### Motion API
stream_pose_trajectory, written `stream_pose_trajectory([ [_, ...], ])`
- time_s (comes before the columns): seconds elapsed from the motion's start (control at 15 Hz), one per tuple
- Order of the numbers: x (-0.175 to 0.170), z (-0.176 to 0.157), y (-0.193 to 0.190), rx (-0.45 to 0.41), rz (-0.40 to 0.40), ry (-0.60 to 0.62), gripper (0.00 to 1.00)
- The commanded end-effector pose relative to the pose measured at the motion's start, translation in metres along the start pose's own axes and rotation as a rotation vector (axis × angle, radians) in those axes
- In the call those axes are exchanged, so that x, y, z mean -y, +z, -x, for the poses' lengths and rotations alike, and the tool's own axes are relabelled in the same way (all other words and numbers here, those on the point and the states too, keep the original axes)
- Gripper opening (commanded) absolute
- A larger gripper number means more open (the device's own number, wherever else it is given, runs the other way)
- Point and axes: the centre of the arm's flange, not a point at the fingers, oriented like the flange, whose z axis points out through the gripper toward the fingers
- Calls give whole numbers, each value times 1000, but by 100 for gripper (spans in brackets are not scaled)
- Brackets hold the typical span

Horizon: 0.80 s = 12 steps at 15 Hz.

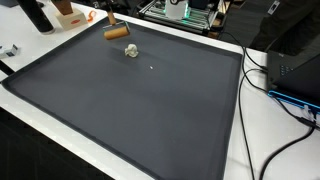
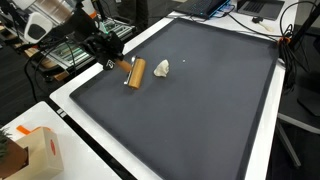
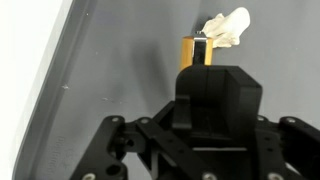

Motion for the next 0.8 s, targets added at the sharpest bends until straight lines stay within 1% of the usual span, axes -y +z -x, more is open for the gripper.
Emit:
stream_pose_trajectory([
  [0.0, 14, 15, -14, 2, 33, 29, 21],
  [0.33, 45, 38, -26, -62, 111, 17, 21],
  [0.73, 93, 81, -29, -190, 268, -51, 21],
])
